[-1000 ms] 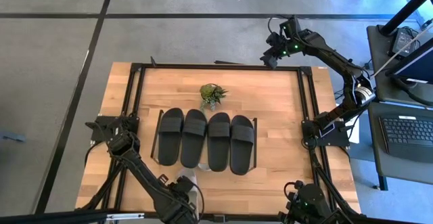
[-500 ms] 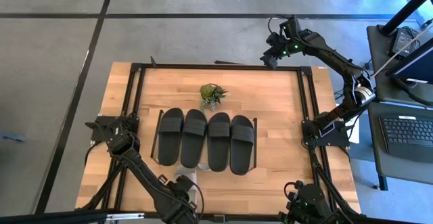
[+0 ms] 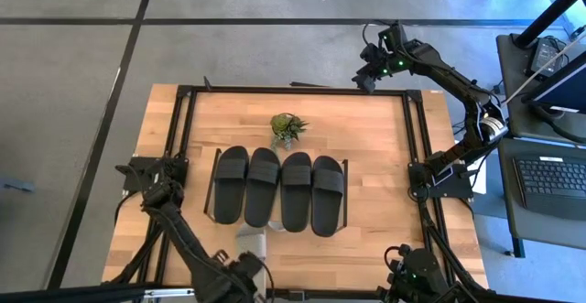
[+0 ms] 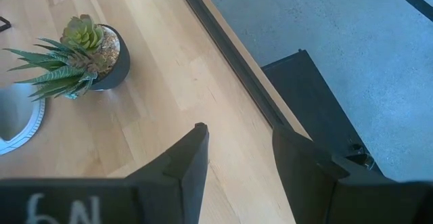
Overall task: Pick and place slides into the shelf
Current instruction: Put the white slide under the shelf
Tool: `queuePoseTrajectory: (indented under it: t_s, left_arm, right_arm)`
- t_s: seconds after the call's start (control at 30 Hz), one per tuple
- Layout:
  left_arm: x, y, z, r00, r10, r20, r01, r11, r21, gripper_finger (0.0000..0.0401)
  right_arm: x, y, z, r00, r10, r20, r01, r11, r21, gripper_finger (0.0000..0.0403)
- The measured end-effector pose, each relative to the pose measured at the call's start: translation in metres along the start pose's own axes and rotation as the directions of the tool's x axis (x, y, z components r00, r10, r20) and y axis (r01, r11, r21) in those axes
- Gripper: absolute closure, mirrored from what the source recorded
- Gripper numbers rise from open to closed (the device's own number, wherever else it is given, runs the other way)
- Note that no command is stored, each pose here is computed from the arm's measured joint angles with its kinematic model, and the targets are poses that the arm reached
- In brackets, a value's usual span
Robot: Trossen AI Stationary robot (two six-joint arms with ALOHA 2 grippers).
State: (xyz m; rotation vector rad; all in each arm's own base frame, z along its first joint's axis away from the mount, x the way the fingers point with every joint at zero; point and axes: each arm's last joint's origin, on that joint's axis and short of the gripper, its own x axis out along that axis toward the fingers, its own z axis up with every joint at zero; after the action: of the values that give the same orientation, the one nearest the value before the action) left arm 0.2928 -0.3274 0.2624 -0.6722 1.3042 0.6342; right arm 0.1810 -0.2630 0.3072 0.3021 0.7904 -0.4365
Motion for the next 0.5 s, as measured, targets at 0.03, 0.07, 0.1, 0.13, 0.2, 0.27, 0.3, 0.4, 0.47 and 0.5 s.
queuePoseTrajectory:
  t_s: [0.03, 0.07, 0.1, 0.13, 0.2, 0.27, 0.3, 0.4, 0.47, 0.5]
  left_arm:
    - [-0.006, -0.003, -0.003, 0.999, -0.048, 0.004, 0.048, 0.998, 0.028, 0.0252]
    - [-0.011, -0.007, -0.005, 0.996, -0.094, 0.005, 0.094, 0.994, 0.06, 0.0252]
    - [-0.016, -0.011, -0.008, 0.989, -0.148, 0.001, 0.147, 0.985, 0.095, 0.0252]
    - [-0.02, -0.015, -0.011, 0.979, -0.201, -0.007, 0.201, 0.97, 0.135, 0.0252]
    - [-0.024, -0.022, -0.018, 0.957, -0.29, -0.025, 0.288, 0.931, 0.224, 0.0252]
    - [-0.026, -0.028, -0.024, 0.933, -0.357, -0.043, 0.354, 0.889, 0.29, 0.0252]
    - [-0.024, -0.031, -0.027, 0.924, -0.379, -0.052, 0.375, 0.873, 0.312, 0.0252]
    - [-0.014, -0.033, -0.031, 0.917, -0.393, -0.066, 0.392, 0.86, 0.327, 0.0252]
    - [-0.003, -0.036, -0.03, 0.914, -0.401, -0.065, 0.399, 0.858, 0.323, 0.0252]
    - [0.002, -0.036, -0.03, 0.913, -0.403, -0.063, 0.401, 0.858, 0.321, 0.0252]
  right_arm:
    - [0.0, 0.0, 0.0, 1.0, 0.0, 0.0, 0.0, 1.0, 0.0, 0.0237]
    - [0.0, 0.0, 0.0, 1.0, 0.0, 0.0, 0.0, 1.0, 0.0, 0.0237]
    - [0.0, 0.0, 0.0, 1.0, 0.0, 0.0, 0.0, 1.0, 0.0, 0.0238]
    - [0.0, 0.0, 0.0, 1.0, 0.0, 0.0, 0.0, 1.0, 0.0, 0.0238]
    - [0.0, 0.0, 0.0, 1.0, 0.0, 0.0, 0.0, 1.0, 0.0, 0.0237]
    - [0.0, 0.0, 0.0, 1.0, 0.0, 0.0, 0.0, 1.0, 0.0, 0.0237]
    - [0.0, 0.0, 0.0, 1.0, 0.0, 0.0, 0.0, 1.0, 0.0, 0.0237]
    - [0.0, 0.0, 0.0, 1.0, 0.0, 0.001, 0.0, 1.0, 0.0, 0.0237]
    - [0.0, 0.0, 0.0, 1.0, 0.0, 0.0, 0.0, 1.0, 0.0, 0.0237]
    - [0.0, 0.0, 0.0, 1.0, 0.0, 0.0, 0.0, 1.0, 0.0, 0.0238]
